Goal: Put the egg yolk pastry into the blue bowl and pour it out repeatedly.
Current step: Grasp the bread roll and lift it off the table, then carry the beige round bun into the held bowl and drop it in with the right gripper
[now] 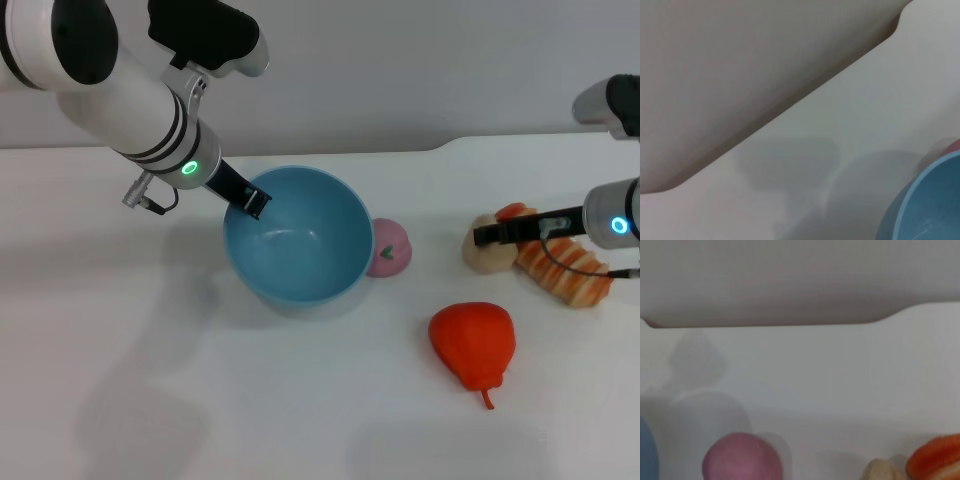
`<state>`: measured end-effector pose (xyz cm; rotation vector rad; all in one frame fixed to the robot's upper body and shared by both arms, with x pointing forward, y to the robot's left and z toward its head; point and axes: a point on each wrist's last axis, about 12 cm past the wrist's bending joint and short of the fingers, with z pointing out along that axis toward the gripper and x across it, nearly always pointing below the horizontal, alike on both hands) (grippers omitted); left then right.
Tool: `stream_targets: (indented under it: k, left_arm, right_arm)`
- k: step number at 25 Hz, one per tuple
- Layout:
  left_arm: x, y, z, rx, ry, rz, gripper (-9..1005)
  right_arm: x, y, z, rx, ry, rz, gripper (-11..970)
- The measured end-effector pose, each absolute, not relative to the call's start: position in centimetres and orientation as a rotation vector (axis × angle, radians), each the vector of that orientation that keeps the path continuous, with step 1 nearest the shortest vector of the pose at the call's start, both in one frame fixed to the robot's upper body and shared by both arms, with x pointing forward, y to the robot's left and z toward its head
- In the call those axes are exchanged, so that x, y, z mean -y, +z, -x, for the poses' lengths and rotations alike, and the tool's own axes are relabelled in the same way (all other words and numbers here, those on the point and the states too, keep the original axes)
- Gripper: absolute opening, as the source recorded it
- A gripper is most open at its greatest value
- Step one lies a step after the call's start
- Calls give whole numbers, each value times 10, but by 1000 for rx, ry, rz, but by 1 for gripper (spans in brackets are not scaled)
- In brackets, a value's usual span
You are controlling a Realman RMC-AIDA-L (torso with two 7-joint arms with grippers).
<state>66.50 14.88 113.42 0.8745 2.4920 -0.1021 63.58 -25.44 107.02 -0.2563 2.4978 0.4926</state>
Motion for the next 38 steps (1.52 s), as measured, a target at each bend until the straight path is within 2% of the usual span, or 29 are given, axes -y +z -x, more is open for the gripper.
stream_targets:
  k: [3, 13, 20, 27, 38]
  left_arm:
    - [-149, 1134, -665, -2492, -103, -875, -1]
    - [-149, 1134, -665, -2491, -102, -872, 0]
    - [-147, 1133, -663, -2507, -111, -885, -1]
    - [-143, 1136, -662, -2510, -120, -896, -1]
    - [-149, 1135, -665, -2495, -111, -864, -1]
  right_arm:
    - [252, 1080, -639, -2479, 504, 291, 359]
    - [226, 1138, -650, -2299, 603, 487, 271]
    - [175, 1176, -653, -2108, 750, 701, 214]
    - [144, 1177, -651, -2099, 838, 786, 152]
    - [136, 1169, -640, -2162, 930, 783, 112]
